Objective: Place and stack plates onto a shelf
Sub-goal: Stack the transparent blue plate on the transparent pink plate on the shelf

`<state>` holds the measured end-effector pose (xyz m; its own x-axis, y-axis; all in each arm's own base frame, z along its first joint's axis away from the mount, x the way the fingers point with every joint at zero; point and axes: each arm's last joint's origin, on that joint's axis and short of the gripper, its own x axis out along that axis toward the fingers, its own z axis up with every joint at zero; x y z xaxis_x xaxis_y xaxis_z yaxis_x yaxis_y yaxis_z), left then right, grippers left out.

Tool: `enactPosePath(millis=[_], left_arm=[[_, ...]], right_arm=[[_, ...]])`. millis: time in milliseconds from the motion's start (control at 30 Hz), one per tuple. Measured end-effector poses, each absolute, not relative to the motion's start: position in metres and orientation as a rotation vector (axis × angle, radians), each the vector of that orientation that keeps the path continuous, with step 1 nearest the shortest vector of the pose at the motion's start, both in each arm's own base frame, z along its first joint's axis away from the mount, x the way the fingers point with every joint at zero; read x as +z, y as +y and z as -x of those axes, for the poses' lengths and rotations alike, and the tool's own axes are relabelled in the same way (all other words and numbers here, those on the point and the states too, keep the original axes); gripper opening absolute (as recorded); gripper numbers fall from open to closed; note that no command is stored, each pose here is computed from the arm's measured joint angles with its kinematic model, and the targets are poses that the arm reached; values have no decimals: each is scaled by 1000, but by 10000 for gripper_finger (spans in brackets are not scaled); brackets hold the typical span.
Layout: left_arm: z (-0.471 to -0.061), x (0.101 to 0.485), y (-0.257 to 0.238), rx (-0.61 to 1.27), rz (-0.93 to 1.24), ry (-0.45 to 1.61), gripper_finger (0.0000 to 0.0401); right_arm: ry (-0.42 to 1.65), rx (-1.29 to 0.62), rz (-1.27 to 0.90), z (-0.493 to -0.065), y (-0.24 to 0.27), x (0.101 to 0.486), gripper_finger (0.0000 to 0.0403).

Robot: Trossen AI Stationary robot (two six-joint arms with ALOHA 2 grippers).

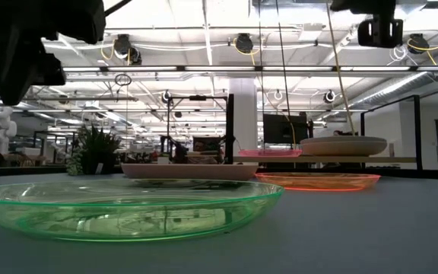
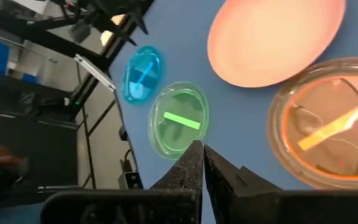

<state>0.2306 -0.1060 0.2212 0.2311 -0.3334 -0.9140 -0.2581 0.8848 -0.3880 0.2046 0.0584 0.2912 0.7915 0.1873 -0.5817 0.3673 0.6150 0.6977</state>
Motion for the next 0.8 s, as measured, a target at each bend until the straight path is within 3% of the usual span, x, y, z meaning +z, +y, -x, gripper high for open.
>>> enactPosePath(millis=[133,533,800], left_arm=[[-225,221,-115,-34,552,1382,154],[-198,214,-148,-93,287,1379,156],[-179,184,-150,-33,357,1434,200]], right_arm=[[638,-106,-909,-203,67,293,0],[614,-42,-861,-198,87,297,0],[604,-33,-823,-194,95,297,0]])
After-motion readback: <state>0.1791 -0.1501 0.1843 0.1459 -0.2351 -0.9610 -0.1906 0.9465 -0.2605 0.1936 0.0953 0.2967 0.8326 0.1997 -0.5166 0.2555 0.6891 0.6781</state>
